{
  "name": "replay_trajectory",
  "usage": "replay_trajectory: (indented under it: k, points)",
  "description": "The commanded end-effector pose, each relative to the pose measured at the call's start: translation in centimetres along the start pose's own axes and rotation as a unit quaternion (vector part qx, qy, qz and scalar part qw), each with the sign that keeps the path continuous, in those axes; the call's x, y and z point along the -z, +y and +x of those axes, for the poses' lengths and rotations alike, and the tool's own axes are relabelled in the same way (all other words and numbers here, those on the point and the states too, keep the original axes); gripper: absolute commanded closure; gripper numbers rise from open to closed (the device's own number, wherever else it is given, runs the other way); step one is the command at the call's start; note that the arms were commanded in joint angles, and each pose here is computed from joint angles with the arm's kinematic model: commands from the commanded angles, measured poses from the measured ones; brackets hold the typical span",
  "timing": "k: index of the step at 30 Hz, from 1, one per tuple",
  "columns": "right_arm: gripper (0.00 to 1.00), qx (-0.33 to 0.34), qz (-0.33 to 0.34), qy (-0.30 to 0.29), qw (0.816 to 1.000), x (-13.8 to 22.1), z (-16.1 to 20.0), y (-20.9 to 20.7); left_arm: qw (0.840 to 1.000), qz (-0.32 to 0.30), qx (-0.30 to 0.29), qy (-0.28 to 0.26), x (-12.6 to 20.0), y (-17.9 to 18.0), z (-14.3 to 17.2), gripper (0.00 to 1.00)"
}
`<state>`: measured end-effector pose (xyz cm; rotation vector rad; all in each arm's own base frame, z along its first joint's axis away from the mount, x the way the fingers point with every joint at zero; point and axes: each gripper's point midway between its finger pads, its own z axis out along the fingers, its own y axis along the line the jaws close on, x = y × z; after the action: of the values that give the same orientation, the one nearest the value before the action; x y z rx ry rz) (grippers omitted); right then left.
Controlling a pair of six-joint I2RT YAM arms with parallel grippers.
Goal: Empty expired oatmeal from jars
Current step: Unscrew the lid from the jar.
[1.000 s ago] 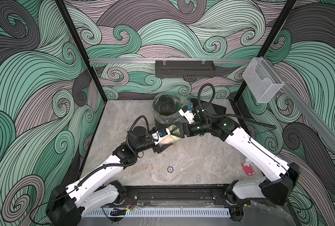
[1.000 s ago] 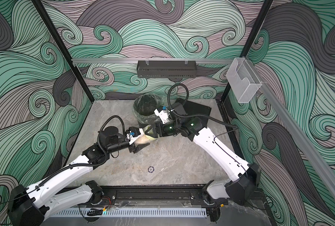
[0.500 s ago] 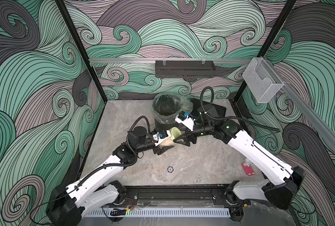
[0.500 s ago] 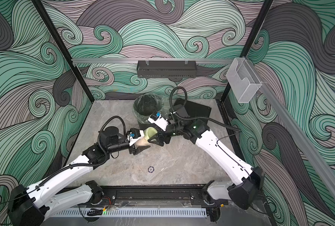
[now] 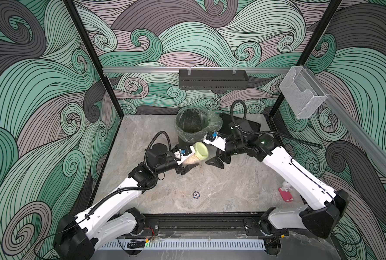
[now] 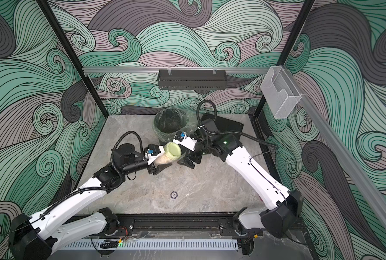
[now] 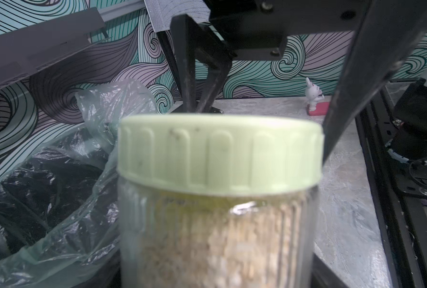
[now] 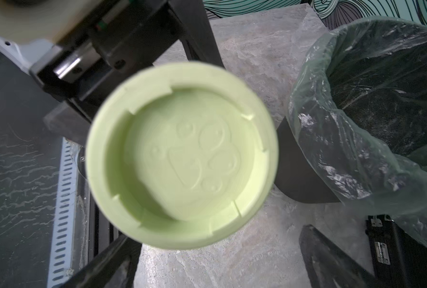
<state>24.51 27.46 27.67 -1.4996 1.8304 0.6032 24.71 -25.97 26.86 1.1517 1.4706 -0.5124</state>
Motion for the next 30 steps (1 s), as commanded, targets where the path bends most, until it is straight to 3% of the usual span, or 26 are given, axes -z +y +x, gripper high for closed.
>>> replay_trajectory:
  k: [1,5,8,11,13,16,19,21,22,26,28,30]
  points:
    - [0.01,0.025,0.037,0.015,0.999,1.5,0.7,-0.2,0.994,-0.044,-0.035,-0.094,1.7,2.5,-6.7,0.93]
    - [0.01,0.02,0.089,0.029,0.995,3.0,1.7,-1.1,0.993,-0.056,-0.042,-0.09,1.7,3.0,-6.4,0.93]
    - [0.01,-0.037,0.163,0.034,0.985,4.9,2.3,-2.8,0.991,-0.075,-0.064,-0.092,1.7,3.5,-6.4,0.93]
    - [0.01,-0.185,0.271,0.013,0.944,8.2,2.4,-5.5,0.986,-0.095,-0.106,-0.087,1.5,4.1,-6.3,0.93]
    - [0.01,-0.298,0.287,-0.003,0.91,9.8,2.3,-5.5,0.982,-0.111,-0.132,-0.079,1.2,4.7,-6.0,0.93]
    - [0.01,-0.479,0.271,-0.029,0.835,11.2,2.0,-4.4,0.97,-0.151,-0.171,-0.082,1.1,5.7,-6.1,0.93]
    - [0.01,-0.602,0.221,-0.071,0.764,11.8,0.6,-3.1,0.957,-0.175,-0.216,-0.083,0.9,6.0,-6.4,0.93]
    - [0.01,-0.691,0.177,-0.099,0.694,11.1,0.1,-2.3,0.945,-0.195,-0.247,-0.091,1.0,6.1,-6.8,0.93]
    - [0.01,-0.736,0.157,-0.11,0.649,10.9,0.0,-2.0,0.94,-0.205,-0.258,-0.095,1.1,6.2,-7.0,0.94]
    - [0.01,-0.846,0.091,-0.102,0.515,9.6,-0.7,-0.8,0.927,-0.219,-0.285,-0.103,1.5,6.1,-8.0,0.96]
    - [0.01,-0.876,0.045,-0.092,0.471,8.4,-2.1,-0.2,0.923,-0.222,-0.294,-0.108,1.6,5.8,-8.3,0.96]
    - [0.01,-0.892,0.024,-0.098,0.441,7.7,-3.3,-0.1,0.921,-0.225,-0.297,-0.109,1.7,5.7,-8.4,0.97]
